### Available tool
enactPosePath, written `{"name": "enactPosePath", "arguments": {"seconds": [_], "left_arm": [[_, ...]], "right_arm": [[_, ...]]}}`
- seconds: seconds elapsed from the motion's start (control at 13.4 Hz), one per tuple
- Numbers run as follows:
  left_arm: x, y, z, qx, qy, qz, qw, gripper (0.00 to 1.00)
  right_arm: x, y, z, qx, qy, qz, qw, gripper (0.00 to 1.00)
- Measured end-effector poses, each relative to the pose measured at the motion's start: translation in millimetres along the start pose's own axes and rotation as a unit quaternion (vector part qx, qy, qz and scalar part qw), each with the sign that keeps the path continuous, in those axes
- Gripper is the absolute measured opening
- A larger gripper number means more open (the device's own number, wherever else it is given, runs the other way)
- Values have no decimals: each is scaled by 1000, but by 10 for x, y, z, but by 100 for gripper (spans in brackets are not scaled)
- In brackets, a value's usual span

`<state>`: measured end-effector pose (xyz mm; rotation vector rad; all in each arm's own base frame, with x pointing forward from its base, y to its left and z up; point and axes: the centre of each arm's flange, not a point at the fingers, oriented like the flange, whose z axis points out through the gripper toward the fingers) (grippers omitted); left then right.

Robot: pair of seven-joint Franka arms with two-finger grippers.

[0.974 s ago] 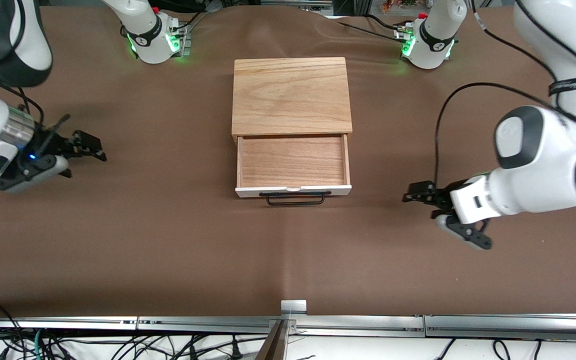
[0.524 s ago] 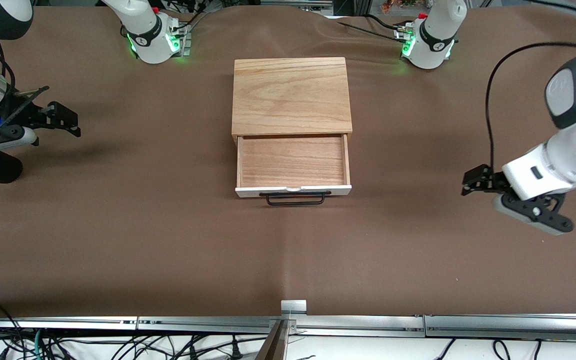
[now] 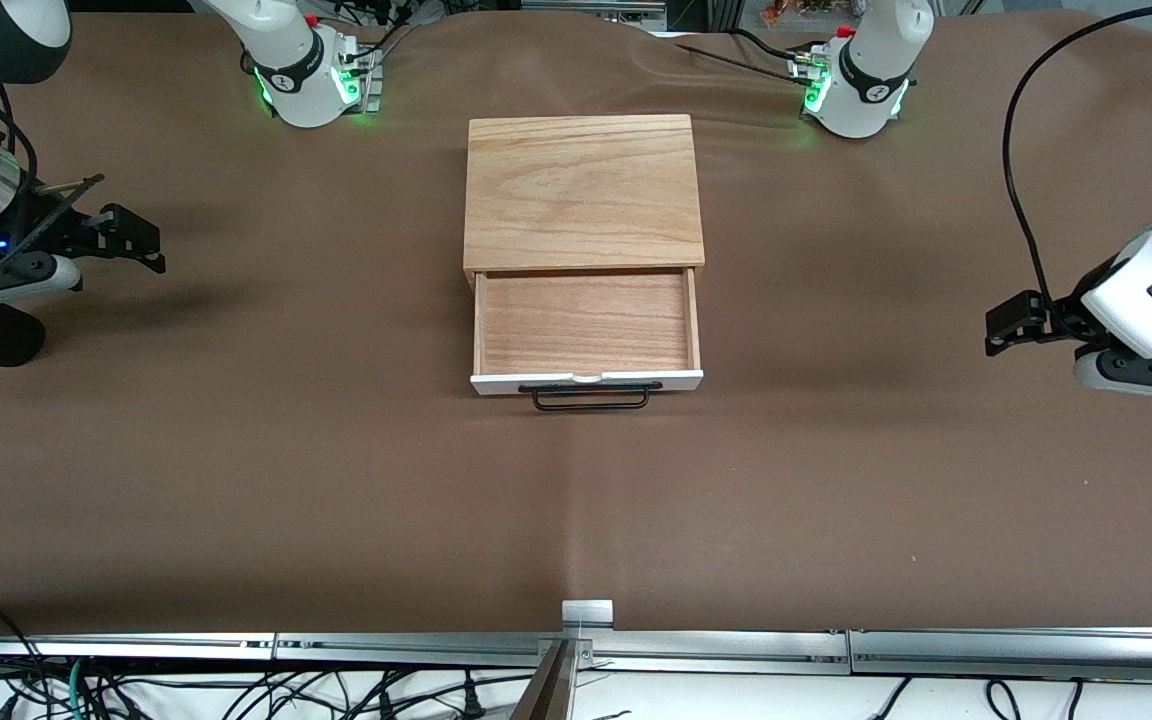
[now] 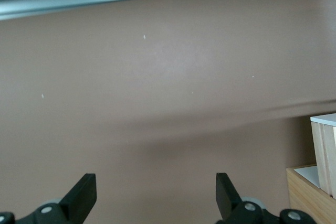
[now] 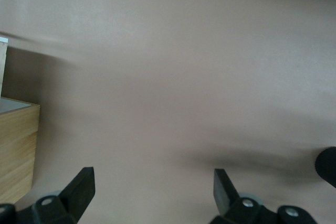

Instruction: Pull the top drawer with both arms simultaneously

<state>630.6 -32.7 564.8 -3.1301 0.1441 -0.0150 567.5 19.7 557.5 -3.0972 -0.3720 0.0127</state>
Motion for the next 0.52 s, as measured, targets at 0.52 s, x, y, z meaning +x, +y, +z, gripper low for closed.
{"name": "enactPosePath", "arguments": {"seconds": [0.52], "left_arm": [[-147,43,80,-1,-17,-9,1000,100]], "right_arm": [[4,-19,1,0,0,-2,1000,100]]}}
